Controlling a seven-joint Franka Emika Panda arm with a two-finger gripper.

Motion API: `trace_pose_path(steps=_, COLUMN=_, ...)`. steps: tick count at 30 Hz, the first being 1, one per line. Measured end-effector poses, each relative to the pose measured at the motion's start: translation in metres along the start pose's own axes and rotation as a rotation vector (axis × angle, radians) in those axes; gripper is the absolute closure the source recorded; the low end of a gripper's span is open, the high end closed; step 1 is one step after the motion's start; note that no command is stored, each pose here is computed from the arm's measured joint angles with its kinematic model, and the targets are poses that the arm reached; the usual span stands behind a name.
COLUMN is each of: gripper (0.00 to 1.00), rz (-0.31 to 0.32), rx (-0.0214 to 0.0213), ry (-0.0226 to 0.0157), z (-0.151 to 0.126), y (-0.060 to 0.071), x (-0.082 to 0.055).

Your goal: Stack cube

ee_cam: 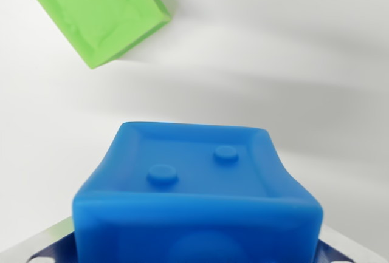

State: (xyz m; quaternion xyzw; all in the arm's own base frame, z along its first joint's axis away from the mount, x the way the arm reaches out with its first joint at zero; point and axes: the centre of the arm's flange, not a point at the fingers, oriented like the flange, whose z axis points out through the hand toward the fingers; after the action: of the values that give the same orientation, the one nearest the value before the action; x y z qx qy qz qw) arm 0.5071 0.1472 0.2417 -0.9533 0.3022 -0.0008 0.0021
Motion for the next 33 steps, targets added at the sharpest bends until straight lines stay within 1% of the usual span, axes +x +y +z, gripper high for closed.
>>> trace_pose_path(steps=5, gripper=1.0, rz=-0.042, rx=0.0003, ry=0.0006, z=0.0, y=-0.006, x=0.001)
trace_pose_path(steps=10, gripper=1.0, rz=-0.081, rx=-0.0007, ry=-0.0004, z=0.001, y=-0.012, x=0.001)
trace_pose_path(steps=14, gripper=1.0, rz=-0.115, rx=0.0, ry=0.0, z=0.001, y=-0.018, x=0.002)
trace_pose_path(steps=18, gripper=1.0, rz=-0.147, rx=-0.0001, ry=-0.0009, z=0.002, y=-0.022, x=0.002)
trace_pose_path(steps=28, gripper=1.0, rz=-0.233, rx=-0.0003, ry=-0.0014, z=0.002, y=-0.036, x=0.004)
trace_pose_path(steps=33, gripper=1.0, rz=-0.27, rx=0.0007, ry=-0.0002, z=0.002, y=-0.042, x=0.005)
